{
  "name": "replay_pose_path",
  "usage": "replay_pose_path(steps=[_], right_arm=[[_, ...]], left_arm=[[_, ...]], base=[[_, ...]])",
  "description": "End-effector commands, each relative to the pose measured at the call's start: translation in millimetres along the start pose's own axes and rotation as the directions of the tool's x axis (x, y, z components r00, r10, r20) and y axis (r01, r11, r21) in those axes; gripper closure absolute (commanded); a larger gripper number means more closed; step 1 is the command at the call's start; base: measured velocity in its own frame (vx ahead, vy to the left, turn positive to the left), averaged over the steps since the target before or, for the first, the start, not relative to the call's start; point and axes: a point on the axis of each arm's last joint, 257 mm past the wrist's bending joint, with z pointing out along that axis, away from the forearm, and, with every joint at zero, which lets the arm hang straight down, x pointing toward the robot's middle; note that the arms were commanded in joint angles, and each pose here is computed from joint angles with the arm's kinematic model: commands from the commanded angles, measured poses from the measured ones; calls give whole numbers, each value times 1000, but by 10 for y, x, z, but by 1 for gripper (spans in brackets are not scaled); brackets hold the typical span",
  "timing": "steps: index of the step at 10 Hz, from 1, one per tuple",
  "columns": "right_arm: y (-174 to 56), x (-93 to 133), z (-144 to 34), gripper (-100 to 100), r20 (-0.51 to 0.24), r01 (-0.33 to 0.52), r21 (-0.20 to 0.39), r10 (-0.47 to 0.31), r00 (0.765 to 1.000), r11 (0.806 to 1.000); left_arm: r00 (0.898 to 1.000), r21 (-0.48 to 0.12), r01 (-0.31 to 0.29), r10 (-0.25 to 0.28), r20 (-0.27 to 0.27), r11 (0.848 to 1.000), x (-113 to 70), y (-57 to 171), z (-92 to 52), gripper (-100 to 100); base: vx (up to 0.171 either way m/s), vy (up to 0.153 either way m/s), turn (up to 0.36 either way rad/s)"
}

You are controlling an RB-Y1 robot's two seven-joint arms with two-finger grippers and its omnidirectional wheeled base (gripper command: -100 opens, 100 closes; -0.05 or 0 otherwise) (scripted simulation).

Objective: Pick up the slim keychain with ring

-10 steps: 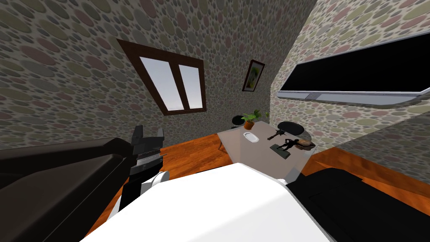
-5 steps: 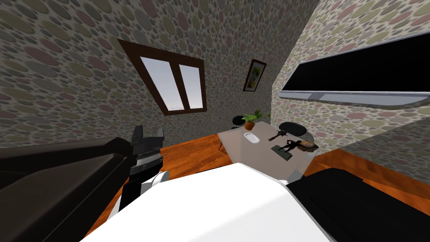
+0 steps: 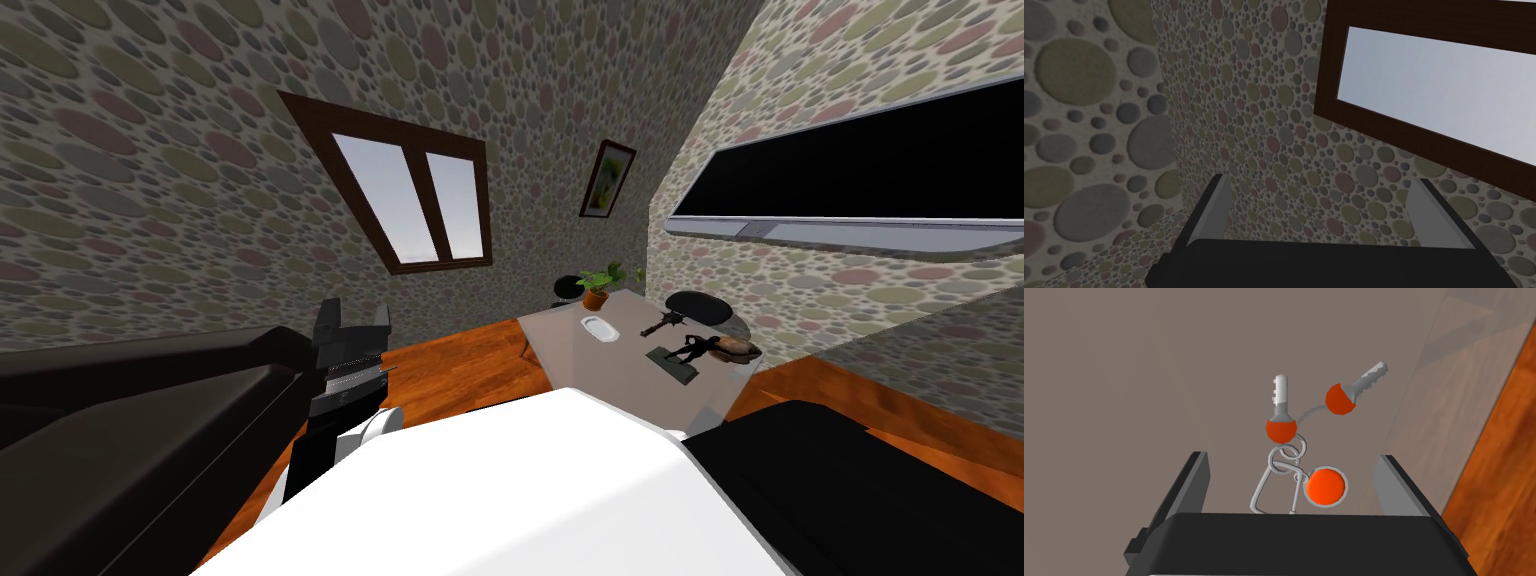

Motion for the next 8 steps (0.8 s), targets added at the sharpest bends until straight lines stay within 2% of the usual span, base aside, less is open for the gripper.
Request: replay_pose_path(steps=[1,2,4,5,7,8], right_arm=[[-20,-44,8,-100,2,7,0,-7,1000,1000],[-21,-194,25,-100,16,17,-3,-17,1000,1000],[-50,-137,23,-100,7,1,0,-1,1000,1000],[-59,-269,35,-100,18,14,-3,-14,1000,1000],[-80,-228,33,-100,11,2,-1,-2,1000,1000],[-107,-327,39,-100,15,10,-2,-10,1000,1000]], left_arm=[[1000,0,0,0,0,1000,0,0,0,0],[1000,0,0,0,0,1000,0,0,0,0],[1000,0,0,0,0,1000,0,0,0,0],[1000,0,0,0,0,1000,0,0,0,0],[1000,0,0,0,0,1000,0,0,0,0],[1000,0,0,0,0,1000,0,0,0,0]], base=[[-3,-43,13],[-5,-56,15],[-3,-34,7],[-2,-38,15],[-2,-27,6],[0,-29,14]])
